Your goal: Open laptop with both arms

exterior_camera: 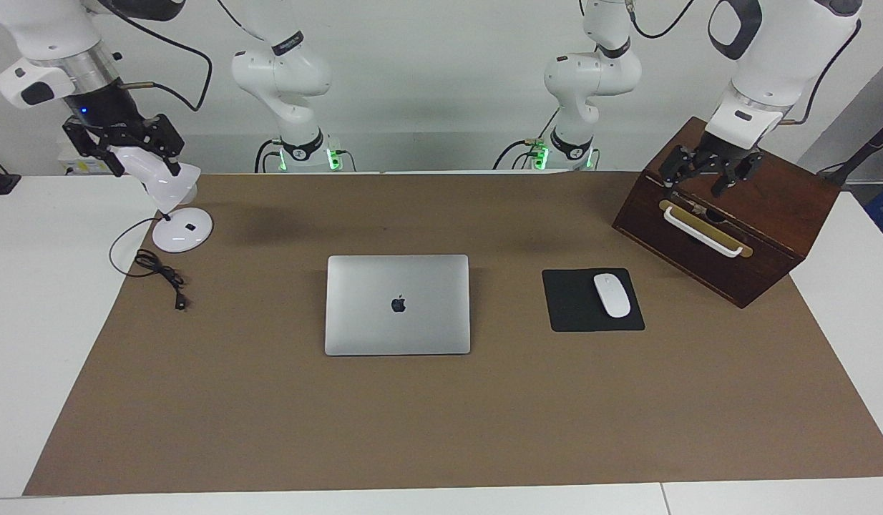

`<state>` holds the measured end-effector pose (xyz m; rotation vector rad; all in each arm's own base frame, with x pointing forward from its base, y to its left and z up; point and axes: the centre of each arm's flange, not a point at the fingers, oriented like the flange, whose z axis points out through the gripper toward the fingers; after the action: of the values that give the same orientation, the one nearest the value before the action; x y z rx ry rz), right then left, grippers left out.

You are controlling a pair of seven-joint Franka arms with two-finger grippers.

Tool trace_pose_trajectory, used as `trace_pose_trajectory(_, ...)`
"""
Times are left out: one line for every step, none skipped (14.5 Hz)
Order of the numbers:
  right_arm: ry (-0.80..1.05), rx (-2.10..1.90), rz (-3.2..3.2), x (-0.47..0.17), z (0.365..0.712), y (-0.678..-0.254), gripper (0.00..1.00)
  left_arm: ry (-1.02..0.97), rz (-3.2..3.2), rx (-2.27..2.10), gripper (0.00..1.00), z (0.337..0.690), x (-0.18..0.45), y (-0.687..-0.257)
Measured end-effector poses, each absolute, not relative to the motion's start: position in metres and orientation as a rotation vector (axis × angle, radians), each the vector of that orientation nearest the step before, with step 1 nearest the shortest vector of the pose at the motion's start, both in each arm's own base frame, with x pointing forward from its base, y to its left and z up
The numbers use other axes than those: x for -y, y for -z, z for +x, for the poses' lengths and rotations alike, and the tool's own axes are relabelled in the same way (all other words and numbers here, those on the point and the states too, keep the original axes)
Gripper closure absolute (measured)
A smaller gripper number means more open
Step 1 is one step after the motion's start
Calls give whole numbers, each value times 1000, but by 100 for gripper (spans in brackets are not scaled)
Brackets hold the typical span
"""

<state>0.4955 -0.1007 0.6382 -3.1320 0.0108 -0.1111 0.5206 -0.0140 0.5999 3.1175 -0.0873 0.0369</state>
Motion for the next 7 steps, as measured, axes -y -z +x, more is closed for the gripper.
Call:
trace_pose_trajectory(118, -9, -3133, 101, 496, -639, 0, -37, 3117, 87, 0, 521, 14, -600)
trace_pose_trajectory(120, -9, -3133, 101, 496, -639, 0, -37, 3117, 87, 0, 521, 14, -600)
trace_pose_trajectory(121, -9, -3133, 101, 496, -639, 0, -37, 3117, 87, 0, 521, 14, -600)
trace_pose_trajectory(126, -10, -3133, 101, 496, -639, 0, -37, 3117, 87, 0, 521, 14, -600)
trace_pose_trajectory(140, -10, -3135, 101, 497, -640, 0, -37, 3117, 87, 0, 521, 14, -600)
trace_pose_trajectory(158, -10, -3136, 101, 498, -641, 0, -37, 3117, 87, 0, 521, 14, -600)
trace_pose_trajectory(177, -11, -3137, 102, 500, -641, 0, -37, 3117, 87, 0, 521, 14, -600)
